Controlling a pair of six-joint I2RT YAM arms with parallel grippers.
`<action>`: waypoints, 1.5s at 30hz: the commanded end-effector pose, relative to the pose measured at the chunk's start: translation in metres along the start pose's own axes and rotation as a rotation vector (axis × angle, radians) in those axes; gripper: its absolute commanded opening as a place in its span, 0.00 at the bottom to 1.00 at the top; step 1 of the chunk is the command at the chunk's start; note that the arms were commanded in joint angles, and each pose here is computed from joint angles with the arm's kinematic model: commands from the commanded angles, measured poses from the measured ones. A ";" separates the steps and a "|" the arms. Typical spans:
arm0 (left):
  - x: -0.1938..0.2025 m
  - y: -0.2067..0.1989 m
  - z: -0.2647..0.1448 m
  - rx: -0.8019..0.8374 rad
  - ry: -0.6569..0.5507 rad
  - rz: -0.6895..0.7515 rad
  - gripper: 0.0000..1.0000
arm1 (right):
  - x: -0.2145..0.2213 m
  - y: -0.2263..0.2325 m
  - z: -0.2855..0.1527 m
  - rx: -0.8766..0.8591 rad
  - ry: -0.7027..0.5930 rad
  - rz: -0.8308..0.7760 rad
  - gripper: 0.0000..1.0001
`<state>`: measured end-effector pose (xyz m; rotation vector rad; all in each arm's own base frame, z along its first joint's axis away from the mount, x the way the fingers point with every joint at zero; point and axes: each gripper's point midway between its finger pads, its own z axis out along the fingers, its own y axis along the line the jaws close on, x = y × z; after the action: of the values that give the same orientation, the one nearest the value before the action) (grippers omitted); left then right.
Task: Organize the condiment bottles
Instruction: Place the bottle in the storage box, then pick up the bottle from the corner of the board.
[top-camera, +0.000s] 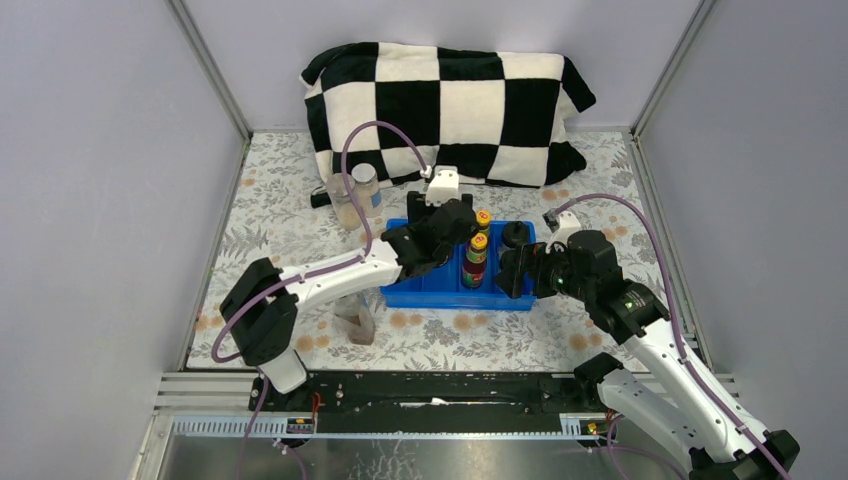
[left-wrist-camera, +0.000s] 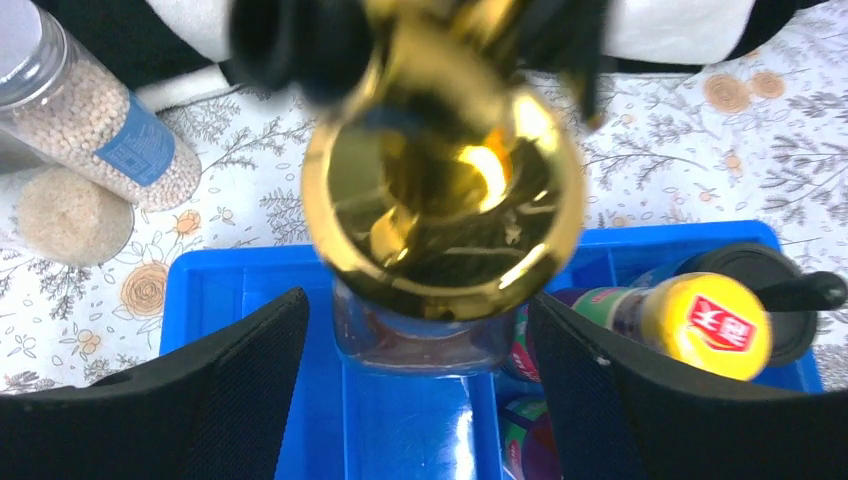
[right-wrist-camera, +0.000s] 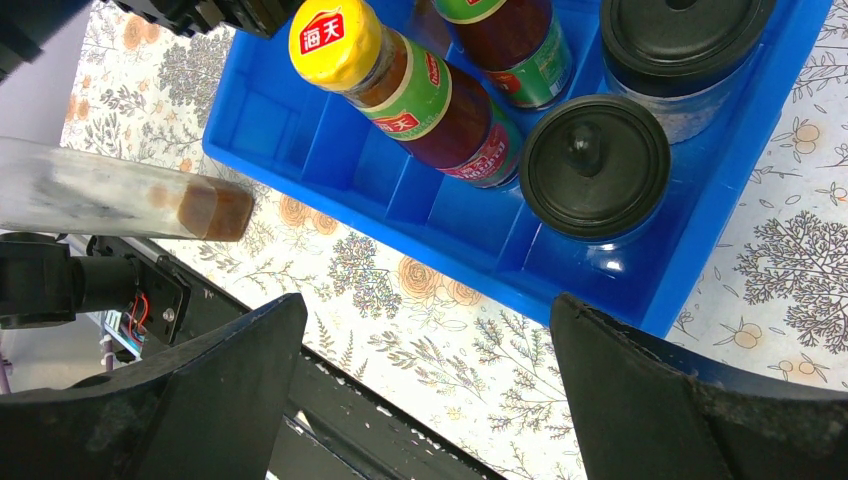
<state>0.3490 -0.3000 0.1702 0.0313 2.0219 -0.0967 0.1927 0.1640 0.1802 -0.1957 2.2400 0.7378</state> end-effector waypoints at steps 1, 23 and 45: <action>-0.046 -0.009 -0.023 0.055 -0.072 -0.026 0.86 | -0.001 0.006 -0.001 -0.025 -0.003 -0.004 0.99; -0.134 0.015 -0.145 0.285 -0.111 -0.162 0.99 | -0.005 0.015 -0.004 -0.060 0.005 0.002 0.99; -0.174 0.074 -0.181 0.229 -0.168 -0.171 0.99 | -0.005 0.131 -0.090 -0.685 0.082 -0.232 0.99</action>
<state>0.2756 -0.2175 0.3889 -0.0406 1.8334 -0.4307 0.1324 0.2013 0.2897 -0.5359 2.0504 1.1528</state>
